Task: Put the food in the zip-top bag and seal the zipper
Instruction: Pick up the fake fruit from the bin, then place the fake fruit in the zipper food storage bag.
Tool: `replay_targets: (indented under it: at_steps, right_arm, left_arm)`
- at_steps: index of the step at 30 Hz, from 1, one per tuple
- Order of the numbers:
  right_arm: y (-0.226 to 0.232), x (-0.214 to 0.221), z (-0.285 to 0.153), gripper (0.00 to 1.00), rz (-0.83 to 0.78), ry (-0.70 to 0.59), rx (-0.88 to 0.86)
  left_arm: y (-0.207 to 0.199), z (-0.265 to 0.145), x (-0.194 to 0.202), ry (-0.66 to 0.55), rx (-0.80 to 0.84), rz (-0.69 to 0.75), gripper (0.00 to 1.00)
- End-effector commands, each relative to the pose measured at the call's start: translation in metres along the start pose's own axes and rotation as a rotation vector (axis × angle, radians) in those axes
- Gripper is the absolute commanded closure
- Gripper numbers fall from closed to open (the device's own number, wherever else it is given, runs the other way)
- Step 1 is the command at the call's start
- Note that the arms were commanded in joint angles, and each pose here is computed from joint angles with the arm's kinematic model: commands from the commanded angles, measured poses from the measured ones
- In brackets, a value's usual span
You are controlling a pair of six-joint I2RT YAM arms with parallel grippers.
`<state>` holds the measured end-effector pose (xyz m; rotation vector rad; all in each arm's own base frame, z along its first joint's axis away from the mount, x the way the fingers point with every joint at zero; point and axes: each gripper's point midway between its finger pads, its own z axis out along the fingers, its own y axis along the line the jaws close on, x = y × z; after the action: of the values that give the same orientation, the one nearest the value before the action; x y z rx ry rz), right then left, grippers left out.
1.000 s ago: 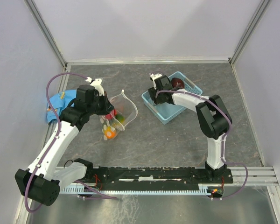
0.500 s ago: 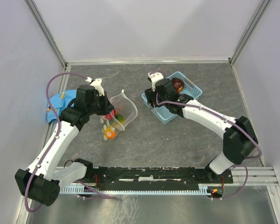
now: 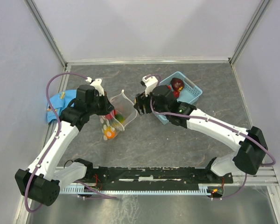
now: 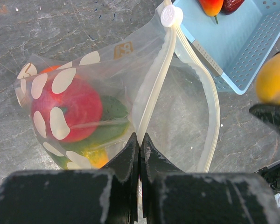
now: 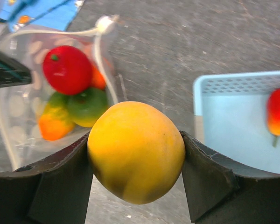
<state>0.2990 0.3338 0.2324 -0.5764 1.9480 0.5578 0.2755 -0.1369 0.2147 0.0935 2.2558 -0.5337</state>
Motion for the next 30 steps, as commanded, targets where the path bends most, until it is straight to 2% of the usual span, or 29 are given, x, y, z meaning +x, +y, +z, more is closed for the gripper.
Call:
replay_targets:
  at_steps: [1, 7, 21, 24, 30]
  right_arm:
    - [0.043, -0.033, 0.002, 0.35, 0.052, -0.112, -0.144]
    - [0.067, -0.030, 0.020, 0.35, 0.044, -0.093, -0.192]
    - [0.115, 0.020, 0.057, 0.32, 0.061, 0.112, -0.387]
    - [0.125, 0.029, 0.058, 0.29, 0.066, 0.155, -0.441]
    - [0.136, 0.044, 0.057, 0.16, 0.066, 0.232, -0.506]
  left_arm:
    - [-0.005, -0.003, -0.011, -0.044, 0.030, 0.036, 0.97]
    - [-0.008, -0.004, -0.011, -0.048, 0.048, 0.039, 0.97]
    - [-0.010, -0.006, -0.012, -0.052, 0.054, 0.040, 0.97]
    - [-0.009, -0.006, -0.012, -0.053, 0.053, 0.040, 0.97]
    - [-0.010, -0.006, -0.013, -0.055, 0.052, 0.041, 0.97]
